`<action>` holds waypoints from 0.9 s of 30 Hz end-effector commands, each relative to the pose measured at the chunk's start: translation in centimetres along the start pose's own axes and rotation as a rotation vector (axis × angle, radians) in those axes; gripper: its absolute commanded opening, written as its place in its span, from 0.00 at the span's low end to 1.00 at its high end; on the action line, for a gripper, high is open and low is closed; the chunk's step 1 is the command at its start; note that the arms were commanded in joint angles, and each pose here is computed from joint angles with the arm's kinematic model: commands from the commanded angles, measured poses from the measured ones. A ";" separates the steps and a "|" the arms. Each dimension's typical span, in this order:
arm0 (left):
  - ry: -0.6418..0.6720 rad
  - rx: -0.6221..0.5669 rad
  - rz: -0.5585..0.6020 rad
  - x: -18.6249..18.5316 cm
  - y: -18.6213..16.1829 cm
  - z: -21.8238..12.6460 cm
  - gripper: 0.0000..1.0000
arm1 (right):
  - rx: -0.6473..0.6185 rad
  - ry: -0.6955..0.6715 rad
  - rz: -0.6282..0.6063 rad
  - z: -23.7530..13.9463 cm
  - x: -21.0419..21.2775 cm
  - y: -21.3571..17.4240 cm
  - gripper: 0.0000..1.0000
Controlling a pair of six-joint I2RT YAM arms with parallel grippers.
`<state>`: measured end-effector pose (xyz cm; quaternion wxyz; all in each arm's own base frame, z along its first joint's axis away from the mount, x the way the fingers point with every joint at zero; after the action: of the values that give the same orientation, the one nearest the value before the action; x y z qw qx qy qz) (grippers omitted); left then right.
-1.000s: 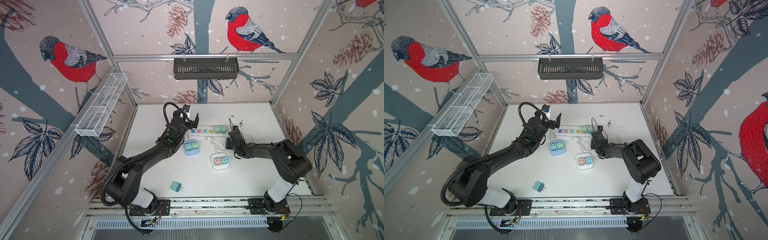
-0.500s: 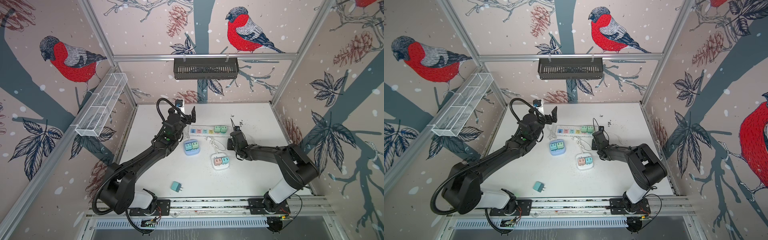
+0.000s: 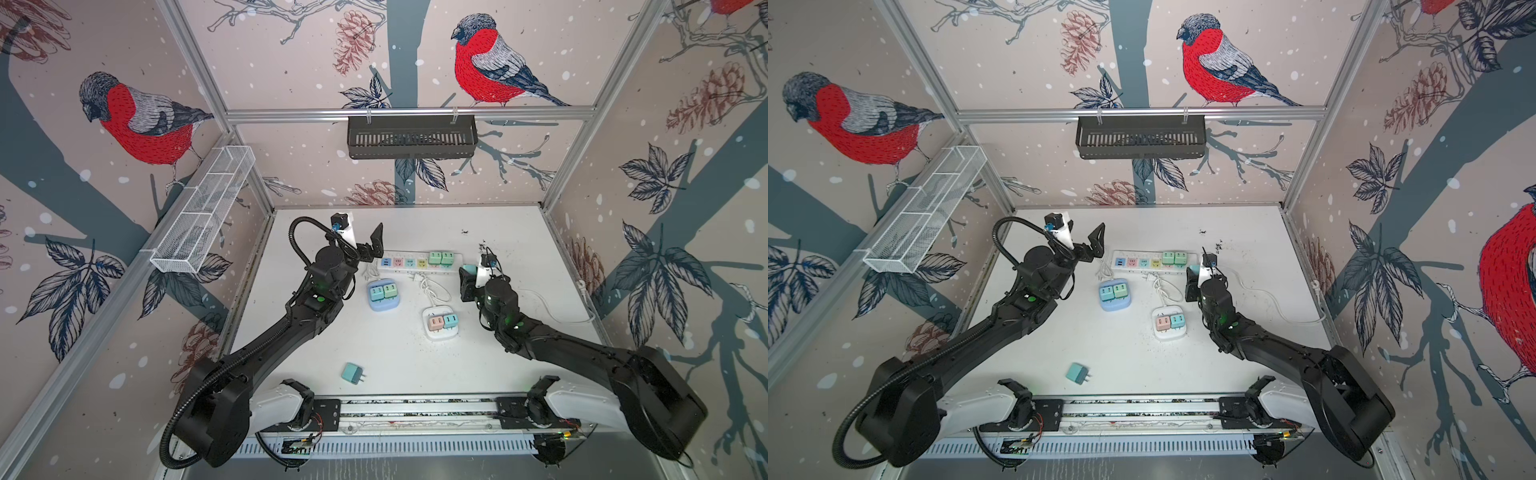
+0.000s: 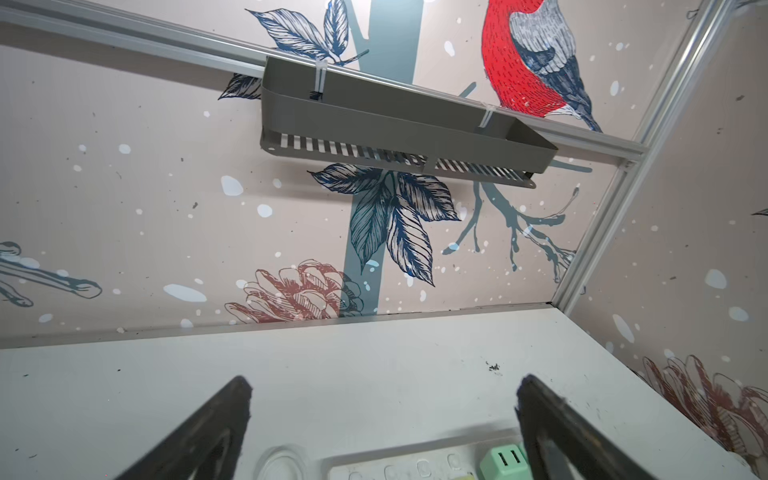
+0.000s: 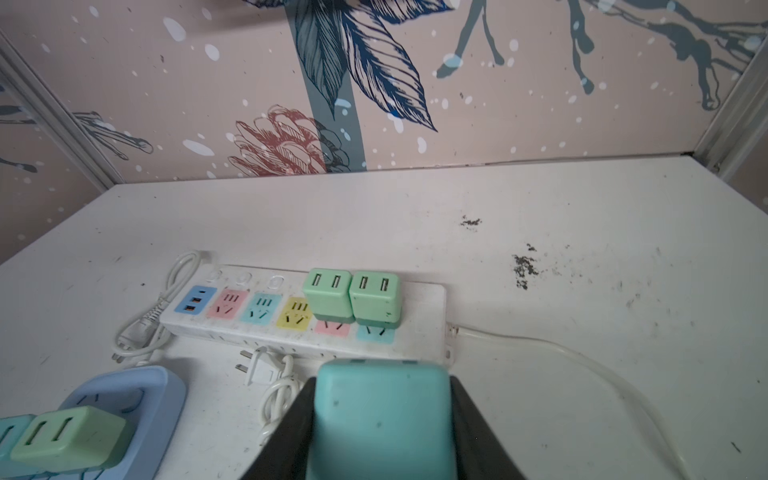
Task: Insert the plug
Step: 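Carry the teal adapter with the right gripper toward the approaching left gripper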
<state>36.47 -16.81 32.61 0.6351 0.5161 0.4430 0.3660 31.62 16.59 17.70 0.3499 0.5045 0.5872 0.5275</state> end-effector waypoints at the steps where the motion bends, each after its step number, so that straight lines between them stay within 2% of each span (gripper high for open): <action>1: -0.100 -0.026 0.015 -1.8 1.9 -0.3 0.98 | -0.209 0.035 -0.082 -1.5 1.2 4.2 0.06; 5: -0.196 0.040 0.020 -3.6 1.4 0.1 0.98 | -0.341 0.080 -0.182 -3.2 2.9 6.2 0.04; 9: -0.484 0.110 0.048 -8.2 0.4 -0.6 0.98 | -0.466 0.097 -0.273 -4.6 3.9 7.7 0.04; 12: -0.679 0.163 0.084 -11.4 -0.6 -1.7 0.97 | -0.513 0.089 -0.329 -4.8 4.2 8.4 0.03; 19: -0.797 0.276 0.142 -15.0 -2.5 -1.7 0.88 | -0.588 0.159 -0.422 -5.6 5.9 9.1 0.04; 27: -0.899 0.389 0.143 -17.1 -4.4 -1.4 0.83 | -0.620 0.205 -0.474 -5.8 7.3 9.3 0.04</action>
<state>30.24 -32.42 31.93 0.6377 0.7460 0.1703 0.0878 27.03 21.19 27.14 0.5251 0.1958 0.5541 0.6155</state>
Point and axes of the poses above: each gripper's point midway between its finger pads, its own z axis out along the fingers, its own x axis along the line the jaws close on, y = z × x, the point moved 1 cm from there along -z, back along the fingers
